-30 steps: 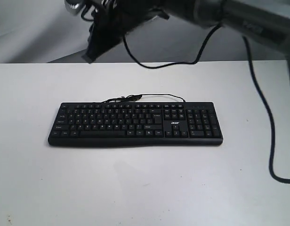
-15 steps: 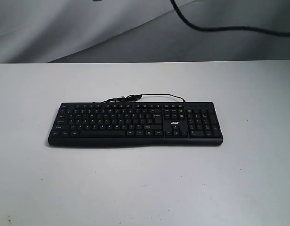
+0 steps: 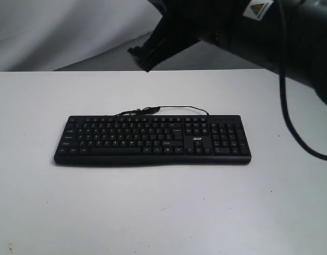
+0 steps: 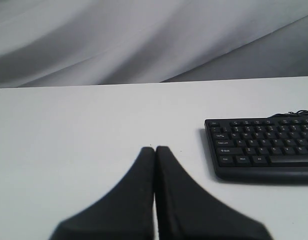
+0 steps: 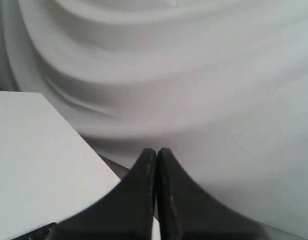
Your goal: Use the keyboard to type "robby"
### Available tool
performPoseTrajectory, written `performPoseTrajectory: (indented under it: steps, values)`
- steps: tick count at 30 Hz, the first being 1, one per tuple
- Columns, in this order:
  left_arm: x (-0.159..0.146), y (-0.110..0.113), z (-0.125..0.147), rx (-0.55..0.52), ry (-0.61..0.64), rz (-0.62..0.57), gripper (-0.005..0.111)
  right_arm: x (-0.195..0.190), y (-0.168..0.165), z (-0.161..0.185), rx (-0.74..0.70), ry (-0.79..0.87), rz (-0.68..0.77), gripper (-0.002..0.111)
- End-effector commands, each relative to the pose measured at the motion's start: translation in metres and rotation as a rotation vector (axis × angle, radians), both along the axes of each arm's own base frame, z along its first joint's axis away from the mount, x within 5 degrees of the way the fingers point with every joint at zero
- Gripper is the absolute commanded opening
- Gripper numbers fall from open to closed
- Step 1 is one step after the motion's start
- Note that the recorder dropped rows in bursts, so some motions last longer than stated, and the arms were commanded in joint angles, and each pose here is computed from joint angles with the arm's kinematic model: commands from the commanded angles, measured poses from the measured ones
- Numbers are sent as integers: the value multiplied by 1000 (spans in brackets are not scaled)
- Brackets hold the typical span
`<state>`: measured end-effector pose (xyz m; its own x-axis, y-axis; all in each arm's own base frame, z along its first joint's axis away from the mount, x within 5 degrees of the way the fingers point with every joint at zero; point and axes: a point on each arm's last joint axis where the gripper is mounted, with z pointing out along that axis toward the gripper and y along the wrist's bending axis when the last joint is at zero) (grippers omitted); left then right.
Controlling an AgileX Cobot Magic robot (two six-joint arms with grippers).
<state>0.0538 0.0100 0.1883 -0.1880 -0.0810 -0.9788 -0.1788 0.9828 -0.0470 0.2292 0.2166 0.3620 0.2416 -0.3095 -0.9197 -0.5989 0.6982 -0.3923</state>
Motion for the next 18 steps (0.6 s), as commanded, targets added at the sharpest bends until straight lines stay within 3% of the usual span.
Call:
performPoseTrajectory:
  steps: [1,4,8,14,18]
  values:
    - [0,0,-1,-11,-5,2,1,-7,-13,15,194,87,-40,0]
    - [0,0,-1,-11,-5,2,1,0,-27,15,311,211,-105,0]
    - [0,0,-1,-11,-5,2,1,10,-40,3,284,351,-129,0]
    - [0,0,-1,-11,-5,2,1,12,-67,11,281,364,-181,0]
    - [0,0,-1,-11,-5,2,1,-10,-120,25,361,345,-290,0]
